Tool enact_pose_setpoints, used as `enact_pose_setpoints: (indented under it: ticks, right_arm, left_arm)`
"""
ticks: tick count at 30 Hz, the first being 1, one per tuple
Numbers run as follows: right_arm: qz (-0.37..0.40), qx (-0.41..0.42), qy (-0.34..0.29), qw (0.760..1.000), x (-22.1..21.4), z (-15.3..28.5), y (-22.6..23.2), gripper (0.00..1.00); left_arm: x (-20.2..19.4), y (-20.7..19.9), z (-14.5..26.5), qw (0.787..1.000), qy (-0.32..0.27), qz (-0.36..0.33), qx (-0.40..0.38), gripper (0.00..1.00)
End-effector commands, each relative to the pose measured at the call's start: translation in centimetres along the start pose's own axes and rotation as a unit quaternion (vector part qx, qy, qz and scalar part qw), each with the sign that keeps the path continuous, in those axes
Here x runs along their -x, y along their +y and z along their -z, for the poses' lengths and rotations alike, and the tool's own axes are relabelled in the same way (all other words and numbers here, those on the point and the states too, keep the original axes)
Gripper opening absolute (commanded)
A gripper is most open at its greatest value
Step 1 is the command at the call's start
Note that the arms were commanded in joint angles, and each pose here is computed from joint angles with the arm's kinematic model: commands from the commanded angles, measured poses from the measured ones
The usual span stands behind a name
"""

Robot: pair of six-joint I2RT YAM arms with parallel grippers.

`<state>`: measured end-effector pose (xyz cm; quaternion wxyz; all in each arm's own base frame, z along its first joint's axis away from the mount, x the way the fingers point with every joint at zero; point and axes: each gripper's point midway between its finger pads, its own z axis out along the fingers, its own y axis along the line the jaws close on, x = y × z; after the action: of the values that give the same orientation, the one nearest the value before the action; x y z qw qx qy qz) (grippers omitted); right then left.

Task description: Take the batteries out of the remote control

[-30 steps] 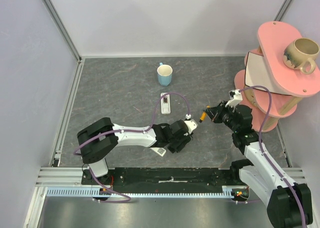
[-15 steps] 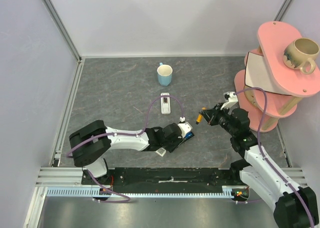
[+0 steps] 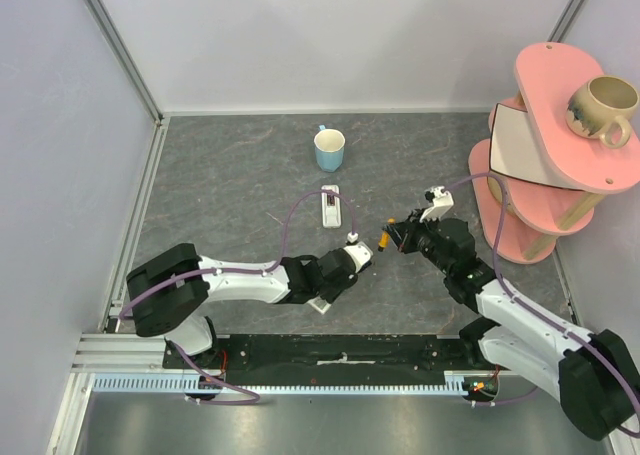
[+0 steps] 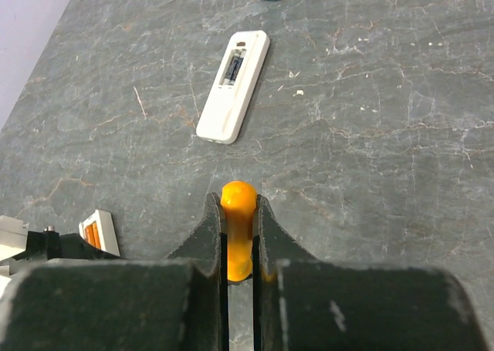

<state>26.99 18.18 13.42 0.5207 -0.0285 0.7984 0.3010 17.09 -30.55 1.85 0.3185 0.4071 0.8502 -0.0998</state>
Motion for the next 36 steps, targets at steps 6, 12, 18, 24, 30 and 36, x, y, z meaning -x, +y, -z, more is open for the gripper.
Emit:
enact_pose_setpoints:
  ticks: [6, 12, 18, 24, 30, 36]
  right_arm:
    - [0.000, 0.028, -0.098, 0.995, 4.5, -2.5, 1.5, 0.00]
    - [-0.014, 0.034, -0.107, 0.994, 4.1, -3.8, 1.3, 0.00]
    - [-0.012, 0.025, -0.112, 0.993, 4.0, -4.2, 0.8, 0.00]
    - [-0.005, 0.022, -0.110, 0.994, 3.8, -4.1, 0.7, 0.00]
    - [0.000, 0.016, -0.105, 0.994, 3.3, -3.7, 0.4, 0.00]
    - [0.006, 0.005, -0.096, 0.995, 2.3, -3.4, -0.1, 0.00]
  left_arm:
    - [3.6, 2.6, 0.5, 0.999, -0.039, -0.021, 0.029, 0.15]
    - [2.7, 1.7, -0.8, 0.999, -0.030, -0.040, 0.007, 0.15]
    - [2.0, 1.3, -1.1, 0.999, -0.017, -0.038, -0.010, 0.57]
    - [1.5, 1.3, -0.5, 0.999, -0.013, -0.024, -0.022, 0.63]
    - [0.6, 0.2, -0.2, 0.997, -0.010, 0.000, -0.079, 0.57]
    - [0.6, -0.2, -0.6, 0.996, -0.006, 0.005, -0.090, 0.47]
